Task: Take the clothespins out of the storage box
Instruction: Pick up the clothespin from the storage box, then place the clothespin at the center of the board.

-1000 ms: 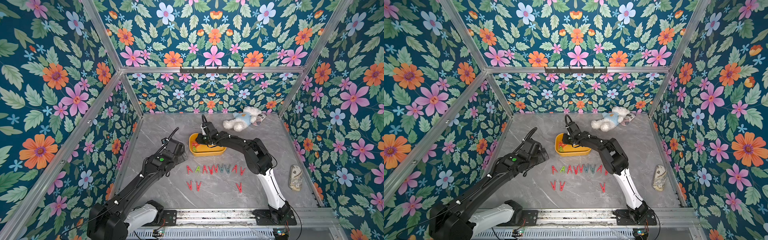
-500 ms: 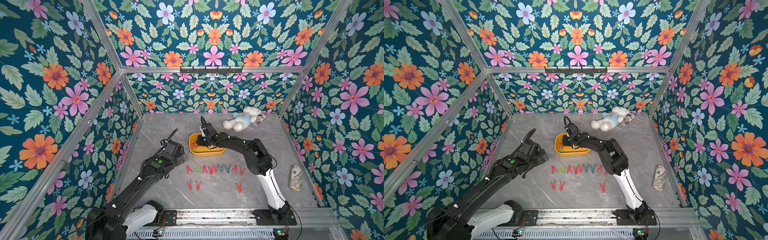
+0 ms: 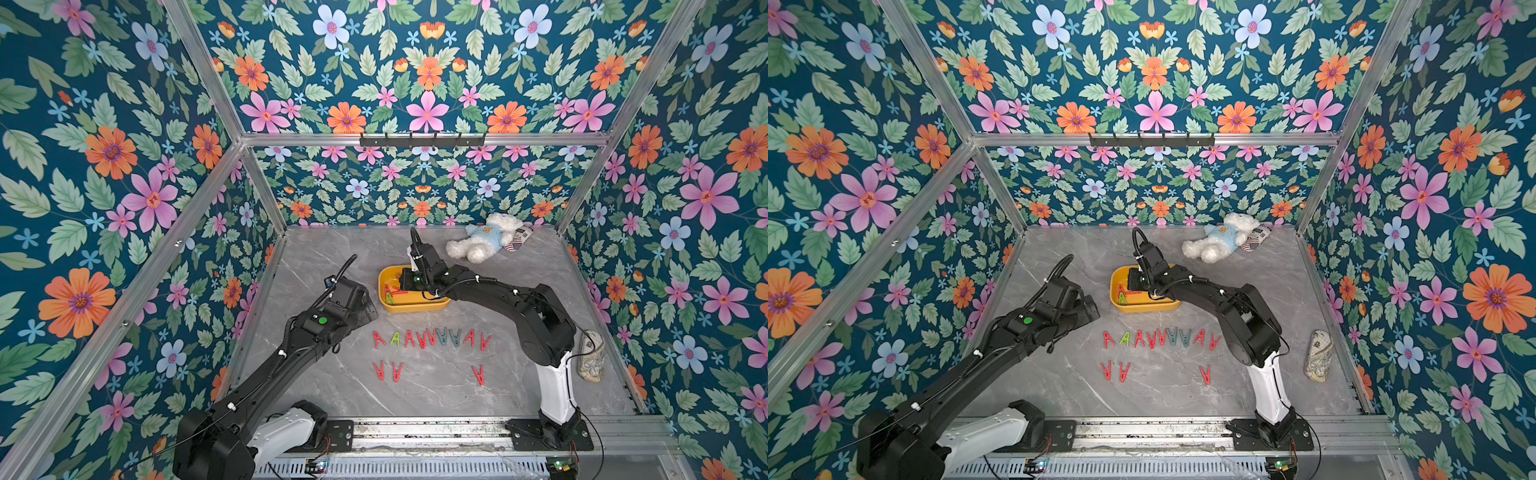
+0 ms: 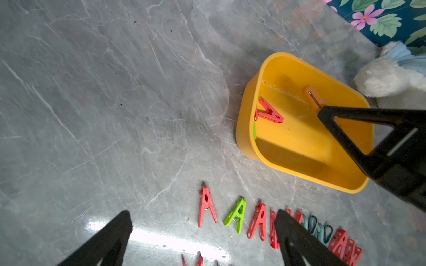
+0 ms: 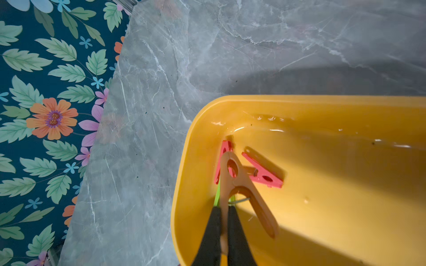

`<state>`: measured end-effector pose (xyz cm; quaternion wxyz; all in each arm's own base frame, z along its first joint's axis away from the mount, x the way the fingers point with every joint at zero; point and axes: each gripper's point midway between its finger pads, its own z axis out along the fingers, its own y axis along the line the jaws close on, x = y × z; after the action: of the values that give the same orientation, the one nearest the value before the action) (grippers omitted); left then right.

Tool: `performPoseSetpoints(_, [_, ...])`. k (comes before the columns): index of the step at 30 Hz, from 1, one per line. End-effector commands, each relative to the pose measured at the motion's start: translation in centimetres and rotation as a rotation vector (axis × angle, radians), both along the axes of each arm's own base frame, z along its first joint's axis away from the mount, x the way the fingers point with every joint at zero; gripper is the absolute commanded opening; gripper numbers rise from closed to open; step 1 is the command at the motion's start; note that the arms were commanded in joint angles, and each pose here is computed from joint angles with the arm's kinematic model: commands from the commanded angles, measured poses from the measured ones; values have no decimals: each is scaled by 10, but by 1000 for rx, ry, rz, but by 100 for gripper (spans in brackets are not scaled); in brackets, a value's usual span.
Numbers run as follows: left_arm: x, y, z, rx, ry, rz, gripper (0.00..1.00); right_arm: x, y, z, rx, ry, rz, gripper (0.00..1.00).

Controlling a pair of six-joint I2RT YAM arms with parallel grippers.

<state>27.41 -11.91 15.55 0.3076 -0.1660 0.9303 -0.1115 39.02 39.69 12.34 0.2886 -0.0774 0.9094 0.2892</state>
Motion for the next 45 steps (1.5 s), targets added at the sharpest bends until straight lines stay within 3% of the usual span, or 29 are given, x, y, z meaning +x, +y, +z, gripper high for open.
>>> performPoseSetpoints(1, [9,-11,7,-10,-32,-57,100,-9,-16,8,-24,-25,-68,5])
performPoseSetpoints(16, [23,-52,17,-38,-73,-306,100,-103,-89,15,-42,-8,-290,5])
performPoseSetpoints(30, [27,-69,10,-63,-46,-388,100,-188,-137,-36,-85,79,-408,4])
performPoseSetpoints(45, [21,-73,10,-75,-43,-430,100,-242,-155,-70,-147,136,-482,4])
